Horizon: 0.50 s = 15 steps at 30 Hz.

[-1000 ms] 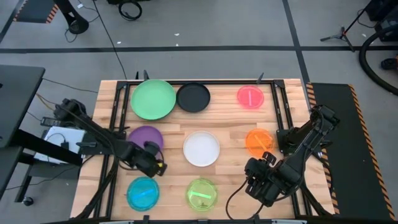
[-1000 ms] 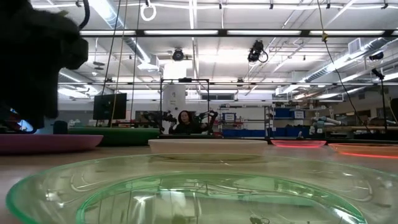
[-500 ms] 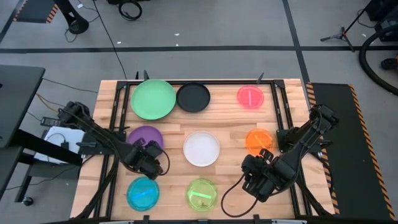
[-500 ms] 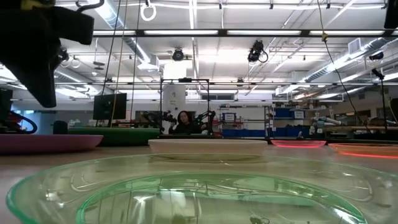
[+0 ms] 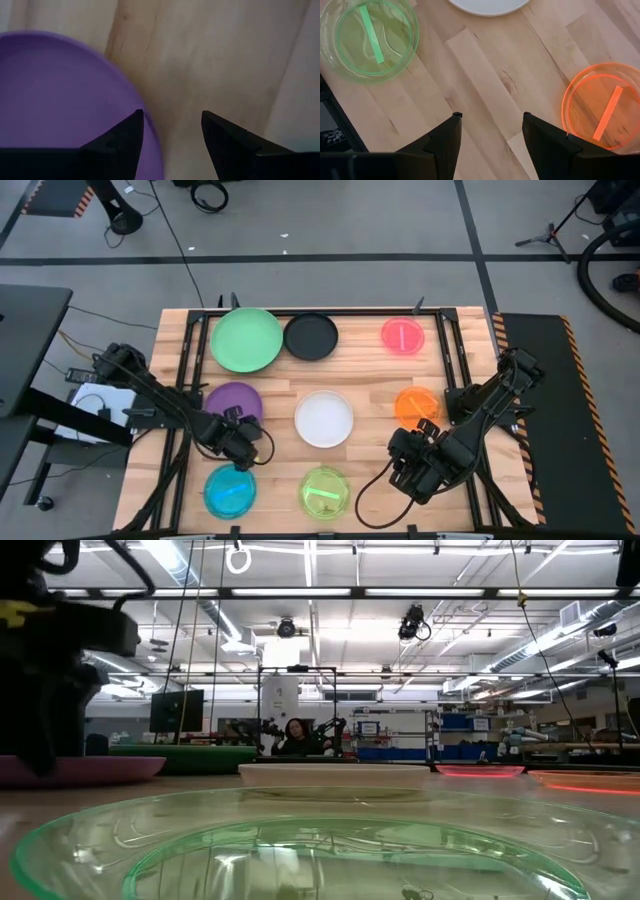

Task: Stack plastic plates
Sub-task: Stack the purple plate on top of the light green plate

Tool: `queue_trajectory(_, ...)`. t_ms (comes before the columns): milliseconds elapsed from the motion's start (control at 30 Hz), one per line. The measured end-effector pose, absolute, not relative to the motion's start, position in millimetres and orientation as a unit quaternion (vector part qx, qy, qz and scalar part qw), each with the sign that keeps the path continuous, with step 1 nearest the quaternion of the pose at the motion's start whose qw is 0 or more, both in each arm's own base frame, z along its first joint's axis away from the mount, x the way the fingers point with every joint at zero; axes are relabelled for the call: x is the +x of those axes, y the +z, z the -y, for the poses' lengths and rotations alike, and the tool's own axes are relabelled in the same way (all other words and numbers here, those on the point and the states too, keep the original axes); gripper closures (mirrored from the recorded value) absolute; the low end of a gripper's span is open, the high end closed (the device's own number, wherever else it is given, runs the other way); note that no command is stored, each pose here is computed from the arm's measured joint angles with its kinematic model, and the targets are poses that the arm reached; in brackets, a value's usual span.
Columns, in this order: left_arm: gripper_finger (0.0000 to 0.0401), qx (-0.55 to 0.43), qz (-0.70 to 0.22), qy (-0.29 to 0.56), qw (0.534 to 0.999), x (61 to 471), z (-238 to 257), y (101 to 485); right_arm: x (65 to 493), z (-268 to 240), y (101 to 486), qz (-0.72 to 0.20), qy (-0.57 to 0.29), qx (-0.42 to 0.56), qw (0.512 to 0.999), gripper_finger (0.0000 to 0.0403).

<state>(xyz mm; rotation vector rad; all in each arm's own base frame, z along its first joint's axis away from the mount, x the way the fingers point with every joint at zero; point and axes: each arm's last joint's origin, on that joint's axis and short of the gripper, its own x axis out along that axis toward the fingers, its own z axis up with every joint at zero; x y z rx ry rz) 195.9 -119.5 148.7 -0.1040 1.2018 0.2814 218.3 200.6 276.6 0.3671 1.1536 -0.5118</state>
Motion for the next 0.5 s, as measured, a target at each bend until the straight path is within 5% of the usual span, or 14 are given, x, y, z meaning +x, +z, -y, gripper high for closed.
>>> queue_trajectory(300, 0.0210, -0.012, -0.591, 0.131, 0.795, 183.3, 111.1, 134.7, 218.3, -200.6, 276.6, -0.538, -0.235, 0.166, 0.792, 0.0186)
queue_trajectory(500, 0.0293, 0.000, -0.606, 0.138, 0.783, 180.0, 108.9, 135.1, 218.0, -199.5, 276.8, -0.560, -0.220, 0.162, 0.782, 0.0186)
